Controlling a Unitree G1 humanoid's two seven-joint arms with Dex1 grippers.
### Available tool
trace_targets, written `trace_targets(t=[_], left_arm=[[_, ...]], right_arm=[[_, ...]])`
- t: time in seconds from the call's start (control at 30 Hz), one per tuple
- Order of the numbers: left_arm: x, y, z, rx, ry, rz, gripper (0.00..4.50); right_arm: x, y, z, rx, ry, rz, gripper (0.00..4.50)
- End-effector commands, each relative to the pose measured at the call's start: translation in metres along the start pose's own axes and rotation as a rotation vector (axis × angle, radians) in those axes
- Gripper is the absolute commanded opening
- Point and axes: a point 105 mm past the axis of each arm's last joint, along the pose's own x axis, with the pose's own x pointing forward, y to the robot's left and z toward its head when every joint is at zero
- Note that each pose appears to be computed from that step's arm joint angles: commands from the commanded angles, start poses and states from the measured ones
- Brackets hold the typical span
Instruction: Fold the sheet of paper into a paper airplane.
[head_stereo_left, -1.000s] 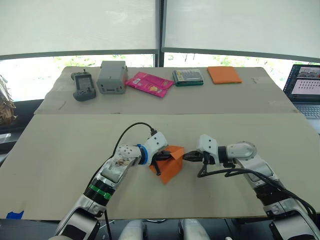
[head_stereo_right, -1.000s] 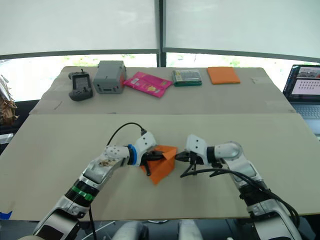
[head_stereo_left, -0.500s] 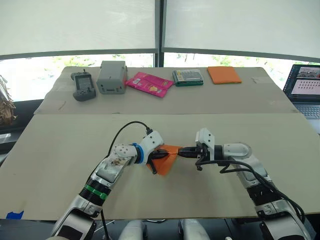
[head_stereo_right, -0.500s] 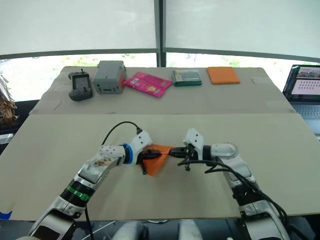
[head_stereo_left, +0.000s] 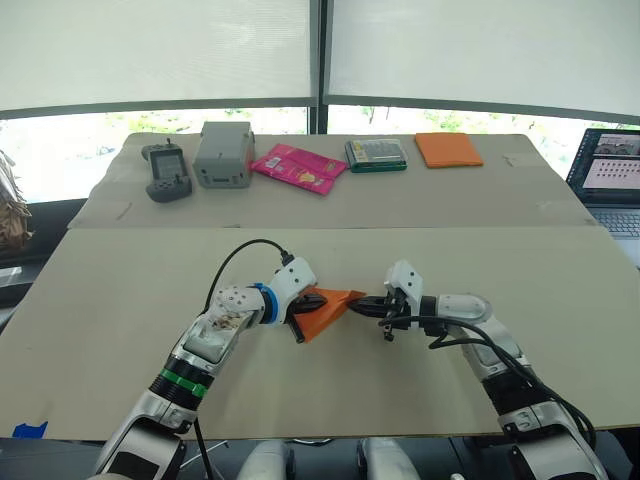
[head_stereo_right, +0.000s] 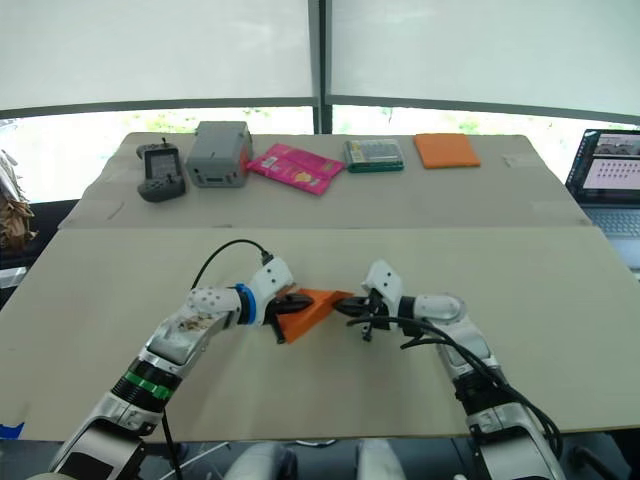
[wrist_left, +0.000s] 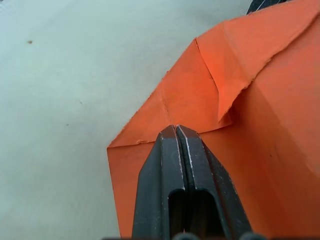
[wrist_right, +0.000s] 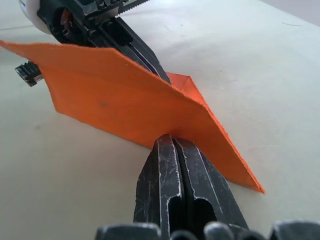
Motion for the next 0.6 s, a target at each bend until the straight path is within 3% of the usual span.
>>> trace_targets(t=[0.03, 0.27, 0.43, 0.6], left_arm=[[0.012, -0.005, 0.001, 0.004, -0.001, -0.012, 0.04], [0.019, -0.030, -0.008, 0.025, 0.046, -0.135, 0.04], [0.013, -0.051, -0.003, -0.030, -0.008, -0.244, 0.04], [0.007, -0.046, -0.004, -0.078, -0.011, -0.202, 0.04]], right_arm=[[0.002, 0.002, 0.004, -0.022, -0.009, -0.001, 0.00], [0.002, -0.003, 0.002, -0.028, 0.003, -0.035, 0.00], [0.009, -0.012, 0.010, -0.035, -0.008, -0.071, 0.00], [0.016, -0.015, 0.012, -0.040, 0.002, -0.061, 0.00]])
